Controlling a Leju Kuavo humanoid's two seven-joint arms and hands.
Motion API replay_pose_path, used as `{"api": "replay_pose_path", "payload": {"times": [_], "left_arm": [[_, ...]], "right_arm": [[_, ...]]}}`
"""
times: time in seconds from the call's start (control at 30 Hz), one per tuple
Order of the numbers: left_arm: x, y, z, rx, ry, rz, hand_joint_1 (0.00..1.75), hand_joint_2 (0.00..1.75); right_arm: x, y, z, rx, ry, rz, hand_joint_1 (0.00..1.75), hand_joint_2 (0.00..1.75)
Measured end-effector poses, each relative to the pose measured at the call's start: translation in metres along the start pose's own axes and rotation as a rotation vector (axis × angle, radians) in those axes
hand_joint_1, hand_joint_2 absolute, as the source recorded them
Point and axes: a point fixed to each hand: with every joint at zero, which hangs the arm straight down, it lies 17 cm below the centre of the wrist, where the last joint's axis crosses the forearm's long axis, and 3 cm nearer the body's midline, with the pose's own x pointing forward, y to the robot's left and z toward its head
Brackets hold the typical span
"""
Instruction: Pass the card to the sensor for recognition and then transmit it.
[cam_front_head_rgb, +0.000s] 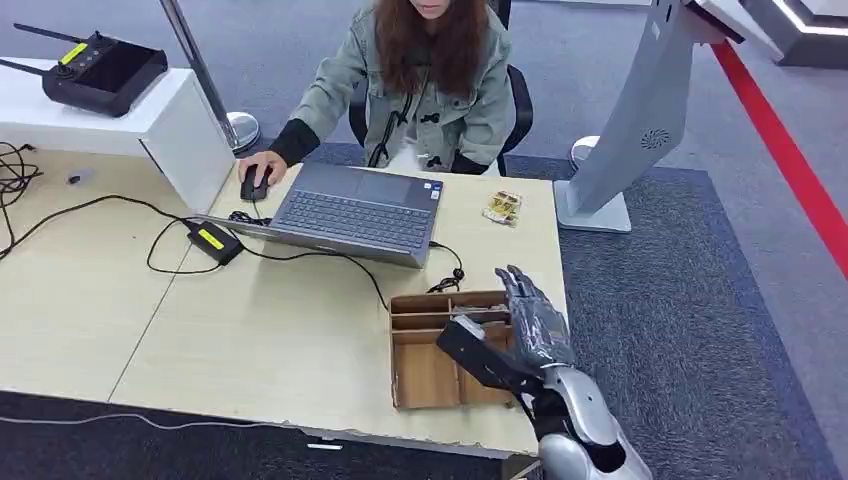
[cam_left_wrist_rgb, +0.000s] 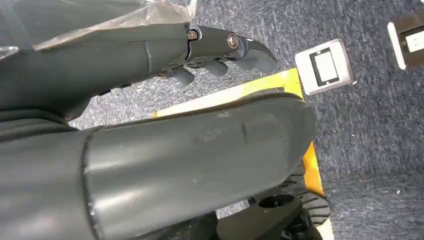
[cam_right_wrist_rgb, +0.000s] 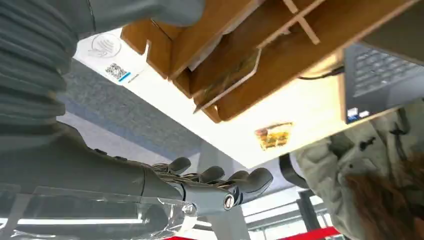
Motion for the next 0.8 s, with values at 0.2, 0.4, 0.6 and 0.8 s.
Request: {"api": "replay_pose_path", "payload": {"times": [0.2,0.4,0.6,0.8], "left_arm": [[0.001,-0.004,-0.001,-0.011,0.003,-0.010,0.00,0.00],[0.002,-0.007,-0.001,-0.021,0.002,-0.017,0.00,0.00],[0.002,-0.007,-0.001,-0.024,0.004,-0.028,0.00,0.00],[0.002,-0.007,-0.001,-0.026,0.005,-0.031,0.00,0.00]], "right_arm": [[-0.017,0.016,-0.006,0.026,0.046,0.005,0.33,1.75],[-0.032,0.026,-0.009,0.045,0.081,0.006,0.40,1.75],[-0.038,0.031,-0.012,0.056,0.103,0.011,0.42,1.75],[-0.041,0.029,-0.014,0.054,0.113,0.013,0.40,1.75]]}}
